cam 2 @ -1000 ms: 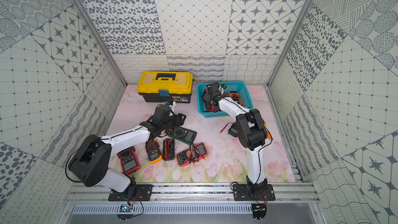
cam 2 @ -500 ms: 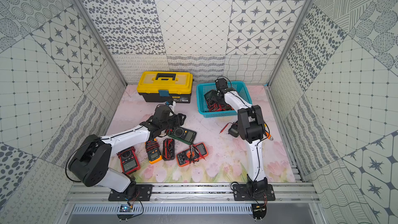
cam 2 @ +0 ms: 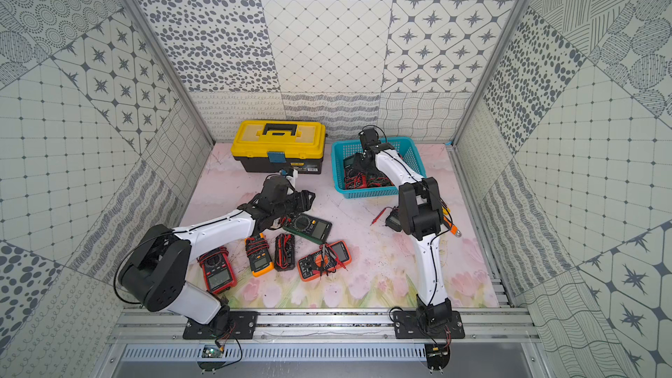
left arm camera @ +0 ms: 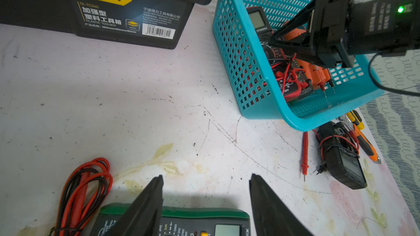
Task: Put the multimeter into the basket
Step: Place the multimeter in the basket, then pick up the multimeter from the center of the board.
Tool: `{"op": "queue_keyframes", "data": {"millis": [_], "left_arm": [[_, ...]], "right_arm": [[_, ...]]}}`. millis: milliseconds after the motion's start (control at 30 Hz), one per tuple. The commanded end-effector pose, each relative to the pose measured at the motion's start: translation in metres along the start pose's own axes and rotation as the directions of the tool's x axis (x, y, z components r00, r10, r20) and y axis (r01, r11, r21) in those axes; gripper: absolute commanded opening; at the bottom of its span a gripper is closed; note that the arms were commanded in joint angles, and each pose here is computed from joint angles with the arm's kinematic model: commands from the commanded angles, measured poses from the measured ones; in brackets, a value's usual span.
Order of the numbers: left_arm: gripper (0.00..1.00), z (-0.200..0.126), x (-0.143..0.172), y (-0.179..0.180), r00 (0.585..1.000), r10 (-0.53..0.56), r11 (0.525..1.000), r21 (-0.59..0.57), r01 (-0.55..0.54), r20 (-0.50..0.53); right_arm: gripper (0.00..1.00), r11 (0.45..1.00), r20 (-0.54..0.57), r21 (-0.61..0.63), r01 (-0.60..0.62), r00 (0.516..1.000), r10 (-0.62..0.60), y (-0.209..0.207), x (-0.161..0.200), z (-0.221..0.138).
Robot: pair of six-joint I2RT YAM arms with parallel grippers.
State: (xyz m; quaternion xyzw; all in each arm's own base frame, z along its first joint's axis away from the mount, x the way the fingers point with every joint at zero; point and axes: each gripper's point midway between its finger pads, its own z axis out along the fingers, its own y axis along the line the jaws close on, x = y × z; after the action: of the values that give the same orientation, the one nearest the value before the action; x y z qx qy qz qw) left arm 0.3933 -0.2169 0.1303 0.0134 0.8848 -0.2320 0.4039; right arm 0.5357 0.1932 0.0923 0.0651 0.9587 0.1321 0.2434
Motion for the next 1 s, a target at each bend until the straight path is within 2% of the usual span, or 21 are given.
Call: {"op": "queue_keyframes", "data": {"millis": [0, 133, 200, 400, 567, 700, 833, 967], "left_arm": [[0.64, 0.001, -0.010, -0.011, 1.000, -0.008, 0.999, 0.050, 0.007, 0.024], [0.64, 0.001, -0.010, -0.014, 1.000, -0.011, 0.998, 0.059, 0.009, 0.023], [0.64, 0.001, -0.011, -0.014, 1.000, -0.011, 0.998, 0.063, 0.009, 0.026], [0.64, -0.002, -0.013, -0.012, 0.999, -0.005, 0.999, 0.048, 0.003, 0.033], [0.64, -0.008, -0.017, -0.007, 0.999, -0.023, 1.000, 0.022, 0.022, 0.049], [0.65, -0.016, -0.022, 0.004, 0.994, -0.079, 0.997, 0.007, 0.078, 0.077], [0.65, -0.022, -0.025, 0.032, 0.977, -0.199, 0.978, -0.040, 0.202, 0.080], [0.65, -0.028, -0.023, 0.060, 0.954, -0.289, 0.953, -0.070, 0.295, 0.085]], "right_arm": [[0.38, 0.998, -0.062, -0.056, -0.012, 0.998, 0.009, 0.009, 0.012, 0.012], [0.33, 0.985, -0.095, -0.151, -0.082, 0.993, 0.068, 0.013, 0.011, 0.020], [0.33, 0.984, -0.097, -0.154, -0.086, 0.993, 0.071, 0.012, 0.011, 0.021], [0.41, 0.979, -0.045, -0.202, -0.017, 0.999, 0.008, 0.027, -0.006, -0.008], [0.58, 0.981, 0.029, -0.179, 0.081, 0.997, -0.077, 0.034, -0.021, -0.052], [0.70, 0.976, 0.065, -0.139, 0.170, 0.985, -0.162, 0.038, -0.013, -0.080], [0.85, 0.948, 0.107, -0.100, 0.302, 0.951, -0.292, 0.052, 0.016, -0.105], [0.94, 0.944, 0.106, -0.003, 0.331, 0.938, -0.329, 0.051, 0.058, -0.129]]}}
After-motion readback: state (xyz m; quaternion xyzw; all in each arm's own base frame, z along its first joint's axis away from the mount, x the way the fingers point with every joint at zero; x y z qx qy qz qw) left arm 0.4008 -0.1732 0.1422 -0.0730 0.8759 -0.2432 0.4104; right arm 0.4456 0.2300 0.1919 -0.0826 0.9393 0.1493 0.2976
